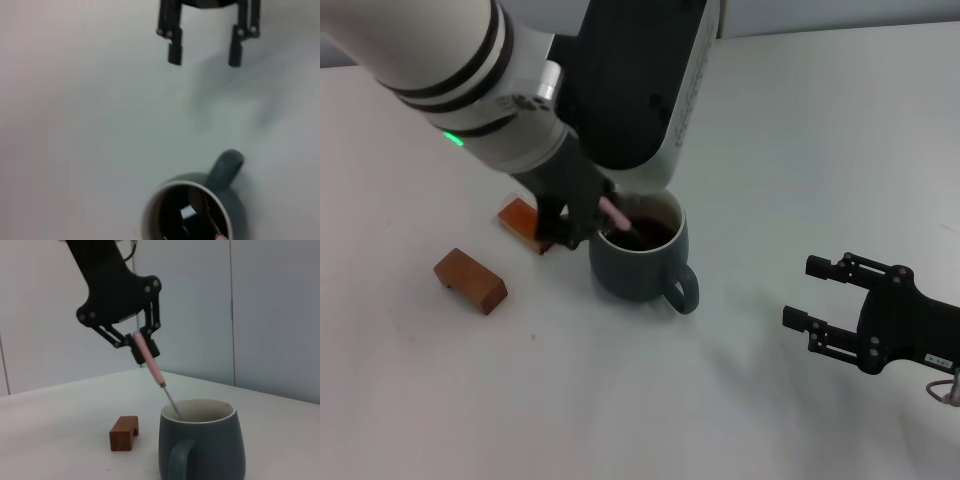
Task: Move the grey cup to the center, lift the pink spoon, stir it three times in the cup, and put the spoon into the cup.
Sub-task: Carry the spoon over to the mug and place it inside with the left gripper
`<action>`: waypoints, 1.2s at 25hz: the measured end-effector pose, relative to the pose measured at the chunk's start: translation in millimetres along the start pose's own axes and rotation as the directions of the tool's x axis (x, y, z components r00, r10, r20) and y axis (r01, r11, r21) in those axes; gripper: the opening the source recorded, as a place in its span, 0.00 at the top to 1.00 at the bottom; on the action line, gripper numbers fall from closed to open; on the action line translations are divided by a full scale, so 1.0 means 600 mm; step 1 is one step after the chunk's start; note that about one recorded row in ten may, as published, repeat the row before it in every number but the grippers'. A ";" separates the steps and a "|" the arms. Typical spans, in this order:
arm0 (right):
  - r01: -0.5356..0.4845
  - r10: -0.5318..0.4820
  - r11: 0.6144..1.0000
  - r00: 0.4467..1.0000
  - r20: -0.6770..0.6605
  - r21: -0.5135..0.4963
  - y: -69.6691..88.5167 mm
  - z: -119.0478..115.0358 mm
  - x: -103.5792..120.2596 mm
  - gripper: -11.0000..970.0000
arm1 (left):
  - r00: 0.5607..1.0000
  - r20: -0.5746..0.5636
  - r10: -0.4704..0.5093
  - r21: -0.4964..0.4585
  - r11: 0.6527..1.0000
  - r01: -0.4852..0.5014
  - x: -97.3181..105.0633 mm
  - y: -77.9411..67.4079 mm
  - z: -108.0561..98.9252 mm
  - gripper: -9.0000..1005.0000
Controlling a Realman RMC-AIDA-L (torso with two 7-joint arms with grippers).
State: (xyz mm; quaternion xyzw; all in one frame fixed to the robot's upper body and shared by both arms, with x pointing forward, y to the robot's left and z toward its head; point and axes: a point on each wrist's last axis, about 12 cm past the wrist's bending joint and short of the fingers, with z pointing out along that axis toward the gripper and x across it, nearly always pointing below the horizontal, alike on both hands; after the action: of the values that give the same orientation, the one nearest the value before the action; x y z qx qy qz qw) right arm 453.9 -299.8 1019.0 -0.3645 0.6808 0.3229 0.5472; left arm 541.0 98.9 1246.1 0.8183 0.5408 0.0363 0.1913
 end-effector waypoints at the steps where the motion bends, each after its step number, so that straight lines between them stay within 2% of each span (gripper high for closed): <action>1: 0.000 0.000 1.000 1.000 0.000 0.000 0.000 0.000 0.000 0.29 | 1.000 0.000 0.000 0.000 1.000 0.000 0.000 0.000 0.000 0.86; 8: -0.001 0.001 1.000 1.000 0.000 0.000 0.001 0.001 0.000 0.29 | 1.000 -0.002 -0.016 -0.046 0.999 0.016 0.004 0.013 0.009 0.86; 10: 0.002 -0.002 1.000 1.000 0.001 -0.002 -0.001 0.003 -0.001 0.29 | 0.998 -0.049 -0.040 -0.045 0.998 0.038 0.014 0.019 0.016 0.86; 15: 0.006 -0.006 1.000 1.000 0.003 -0.005 -0.003 0.005 -0.003 0.29 | 0.996 -0.081 -0.046 -0.005 0.999 0.045 0.016 0.015 0.016 0.86; 23: 0.002 -0.002 1.000 1.000 0.004 -0.007 -0.004 0.006 -0.005 0.29 | 0.998 -0.061 -0.034 0.020 0.999 0.035 0.010 0.011 0.010 0.86; 30: 0.001 -0.001 1.000 1.000 0.003 -0.006 -0.004 0.006 -0.005 0.29 | 0.998 -0.052 -0.034 -0.043 0.999 0.032 0.009 0.024 0.014 0.86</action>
State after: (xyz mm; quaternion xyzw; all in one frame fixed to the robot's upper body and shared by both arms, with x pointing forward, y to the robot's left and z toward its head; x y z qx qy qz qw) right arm 458.1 -298.0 1020.9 -0.3660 0.6787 0.3255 0.5472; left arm 557.7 96.4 1242.7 0.8038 0.5581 0.0661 0.1949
